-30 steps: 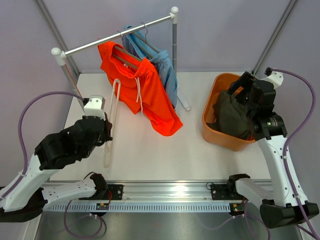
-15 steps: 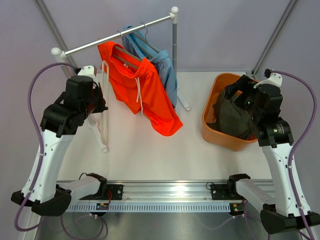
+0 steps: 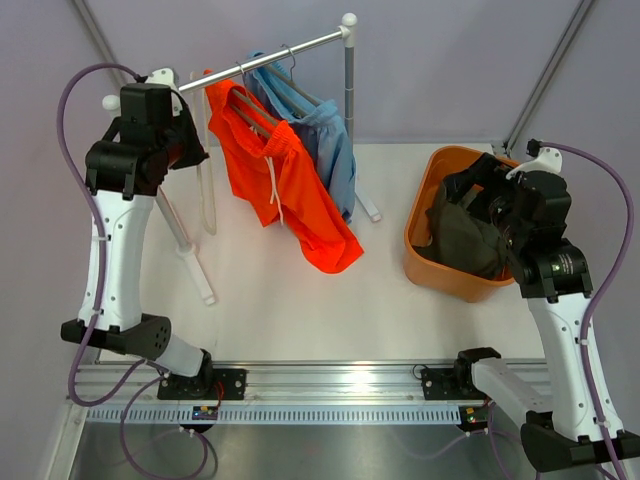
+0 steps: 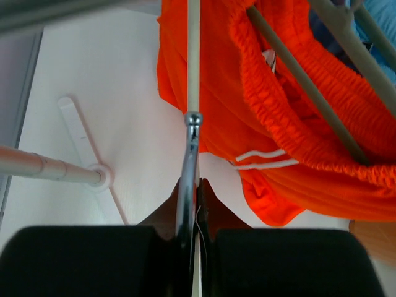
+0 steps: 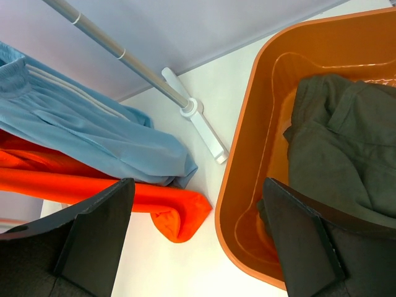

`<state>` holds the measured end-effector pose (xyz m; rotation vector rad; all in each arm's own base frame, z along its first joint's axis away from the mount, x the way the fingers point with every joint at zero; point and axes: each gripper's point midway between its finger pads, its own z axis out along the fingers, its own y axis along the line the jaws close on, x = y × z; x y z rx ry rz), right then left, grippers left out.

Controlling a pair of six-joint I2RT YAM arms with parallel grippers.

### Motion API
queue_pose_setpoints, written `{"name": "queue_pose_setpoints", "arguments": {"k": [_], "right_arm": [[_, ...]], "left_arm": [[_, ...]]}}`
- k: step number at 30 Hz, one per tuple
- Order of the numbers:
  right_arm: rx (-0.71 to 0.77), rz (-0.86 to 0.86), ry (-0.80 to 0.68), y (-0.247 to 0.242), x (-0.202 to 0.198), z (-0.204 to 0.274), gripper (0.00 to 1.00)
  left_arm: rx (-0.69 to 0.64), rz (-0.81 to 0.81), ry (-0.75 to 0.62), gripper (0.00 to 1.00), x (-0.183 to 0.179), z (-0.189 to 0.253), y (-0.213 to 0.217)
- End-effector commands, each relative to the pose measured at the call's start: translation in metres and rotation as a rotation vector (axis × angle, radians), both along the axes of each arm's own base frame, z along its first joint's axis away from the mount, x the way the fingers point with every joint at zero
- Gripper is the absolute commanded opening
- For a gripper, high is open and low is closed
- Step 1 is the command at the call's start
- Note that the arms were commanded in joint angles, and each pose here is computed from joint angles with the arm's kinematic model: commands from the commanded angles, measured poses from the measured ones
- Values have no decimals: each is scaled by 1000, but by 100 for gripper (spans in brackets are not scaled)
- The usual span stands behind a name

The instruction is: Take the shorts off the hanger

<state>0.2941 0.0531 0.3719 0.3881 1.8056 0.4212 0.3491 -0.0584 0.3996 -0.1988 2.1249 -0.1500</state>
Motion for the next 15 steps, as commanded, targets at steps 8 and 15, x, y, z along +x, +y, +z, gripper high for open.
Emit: {"name": "queue_pose_setpoints", "arguments": {"k": [8,15], "right_arm": [[-13,43,-36,4,-11,15,93],[-23,49,-33,4,-13,14,93]], "left_arm": [[-16,39,-114,0,26,38,14],[-24,75,-141,0,43,45,27]]}}
